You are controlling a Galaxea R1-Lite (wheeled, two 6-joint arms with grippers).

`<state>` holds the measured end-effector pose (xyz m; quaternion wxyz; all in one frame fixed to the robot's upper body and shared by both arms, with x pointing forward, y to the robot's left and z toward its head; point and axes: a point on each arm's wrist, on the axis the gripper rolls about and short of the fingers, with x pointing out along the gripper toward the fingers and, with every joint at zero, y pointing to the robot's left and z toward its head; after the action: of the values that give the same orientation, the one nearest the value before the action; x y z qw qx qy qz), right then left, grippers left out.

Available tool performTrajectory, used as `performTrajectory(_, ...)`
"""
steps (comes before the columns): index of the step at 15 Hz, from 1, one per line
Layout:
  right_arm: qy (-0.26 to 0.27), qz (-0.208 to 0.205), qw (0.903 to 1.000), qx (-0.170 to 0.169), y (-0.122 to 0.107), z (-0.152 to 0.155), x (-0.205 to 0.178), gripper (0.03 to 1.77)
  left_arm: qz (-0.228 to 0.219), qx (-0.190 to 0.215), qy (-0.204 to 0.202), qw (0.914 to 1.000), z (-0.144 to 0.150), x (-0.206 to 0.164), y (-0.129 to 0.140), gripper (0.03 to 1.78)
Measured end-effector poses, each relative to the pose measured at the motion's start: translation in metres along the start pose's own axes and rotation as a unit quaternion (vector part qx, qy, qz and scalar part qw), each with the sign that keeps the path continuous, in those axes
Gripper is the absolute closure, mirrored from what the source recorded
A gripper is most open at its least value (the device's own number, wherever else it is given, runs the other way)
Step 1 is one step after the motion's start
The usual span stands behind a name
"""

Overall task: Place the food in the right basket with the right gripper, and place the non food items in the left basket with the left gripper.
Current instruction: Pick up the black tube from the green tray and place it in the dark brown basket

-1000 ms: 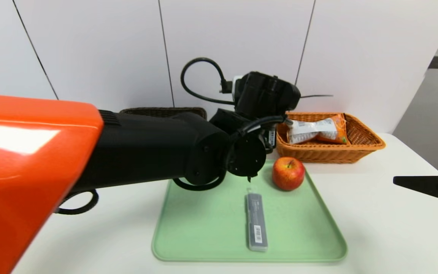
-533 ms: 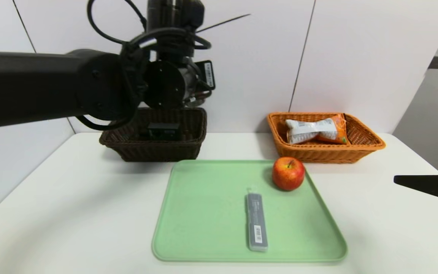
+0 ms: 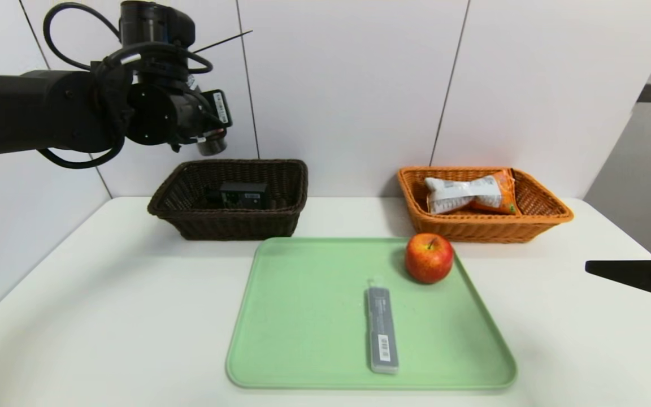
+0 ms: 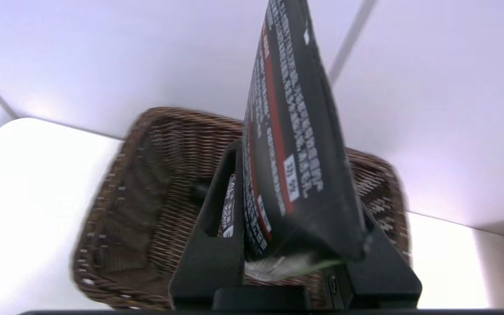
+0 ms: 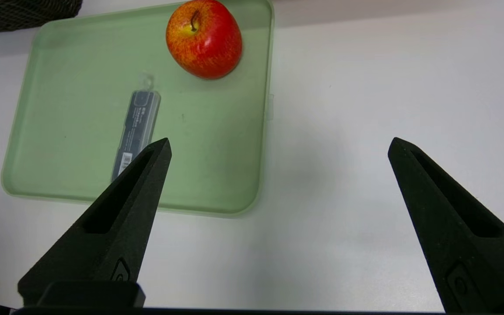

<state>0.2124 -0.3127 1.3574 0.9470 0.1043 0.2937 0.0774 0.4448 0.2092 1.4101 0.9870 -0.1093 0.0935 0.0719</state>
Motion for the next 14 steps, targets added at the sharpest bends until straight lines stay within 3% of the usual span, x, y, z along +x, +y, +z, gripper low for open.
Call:
performTrajectory(5, 0.001, -0.001, 1.0000, 0.001, 0.000, -0.001, 0.000, 0.09, 0.036, -0.004, 0.022, 0.9991, -0.010, 0.037, 0.032, 1.33)
performTrajectory(14, 0.004, -0.002, 1.0000, 0.001, 0.000, 0.000, 0.002, 0.09, 0.066, 0.009, 0.087, 0.9940, -0.051, 0.075, 0.056, 1.33)
